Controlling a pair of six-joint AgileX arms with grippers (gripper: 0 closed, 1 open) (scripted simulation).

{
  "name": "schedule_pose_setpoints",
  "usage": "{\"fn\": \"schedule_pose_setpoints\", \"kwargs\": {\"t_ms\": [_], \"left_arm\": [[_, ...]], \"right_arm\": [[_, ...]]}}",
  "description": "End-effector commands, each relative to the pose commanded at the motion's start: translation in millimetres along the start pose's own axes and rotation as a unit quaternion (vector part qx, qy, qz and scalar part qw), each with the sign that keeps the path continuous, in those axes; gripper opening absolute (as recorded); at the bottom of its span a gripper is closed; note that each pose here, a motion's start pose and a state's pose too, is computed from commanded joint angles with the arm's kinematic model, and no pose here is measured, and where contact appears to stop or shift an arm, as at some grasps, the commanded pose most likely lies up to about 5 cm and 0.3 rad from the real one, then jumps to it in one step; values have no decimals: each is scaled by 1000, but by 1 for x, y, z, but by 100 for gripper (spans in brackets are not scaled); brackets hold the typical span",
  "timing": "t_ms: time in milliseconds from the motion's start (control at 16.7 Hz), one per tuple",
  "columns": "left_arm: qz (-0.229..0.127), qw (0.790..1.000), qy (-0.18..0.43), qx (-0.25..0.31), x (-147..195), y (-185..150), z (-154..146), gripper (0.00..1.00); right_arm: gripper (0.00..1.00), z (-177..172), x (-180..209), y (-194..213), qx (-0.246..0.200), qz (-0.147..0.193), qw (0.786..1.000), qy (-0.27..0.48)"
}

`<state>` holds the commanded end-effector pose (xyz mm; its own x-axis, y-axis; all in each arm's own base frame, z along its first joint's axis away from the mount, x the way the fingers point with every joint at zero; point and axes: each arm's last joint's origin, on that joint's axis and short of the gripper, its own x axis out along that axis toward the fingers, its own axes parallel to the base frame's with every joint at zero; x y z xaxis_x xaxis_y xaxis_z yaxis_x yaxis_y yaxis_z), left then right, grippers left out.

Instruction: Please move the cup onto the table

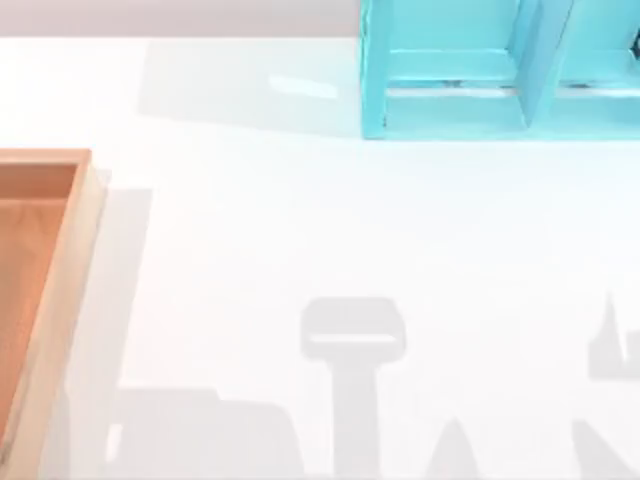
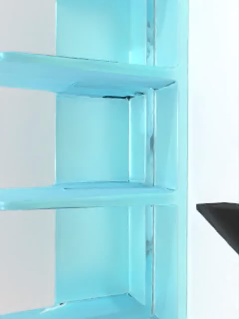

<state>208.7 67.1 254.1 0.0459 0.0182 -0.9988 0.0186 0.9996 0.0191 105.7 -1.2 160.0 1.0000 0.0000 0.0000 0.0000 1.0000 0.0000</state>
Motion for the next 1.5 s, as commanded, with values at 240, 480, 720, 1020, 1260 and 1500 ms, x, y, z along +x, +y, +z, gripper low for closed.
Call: {"fn": "schedule_pose_setpoints", "kwargs": {"t_ms": [240, 480, 720, 1020, 1260, 1500], "left_arm": [[-8, 1000, 24, 1, -4, 8, 7, 100], [-8, 1000, 23, 2, -3, 7, 7, 100], [-9, 1000, 27, 0, 26, 8, 9, 100], [-6, 1000, 20, 0, 83, 7, 6, 100], [-8, 1000, 24, 1, 96, 6, 2, 100], [-8, 1000, 24, 1, 96, 6, 2, 85]], "right_arm": [[100, 0, 0, 0, 0, 0, 1000, 0], [100, 0, 0, 0, 0, 0, 1000, 0], [100, 0, 0, 0, 0, 0, 1000, 0], [100, 0, 0, 0, 0, 0, 1000, 0], [100, 0, 0, 0, 0, 0, 1000, 0], [100, 0, 0, 0, 0, 0, 1000, 0]]}}
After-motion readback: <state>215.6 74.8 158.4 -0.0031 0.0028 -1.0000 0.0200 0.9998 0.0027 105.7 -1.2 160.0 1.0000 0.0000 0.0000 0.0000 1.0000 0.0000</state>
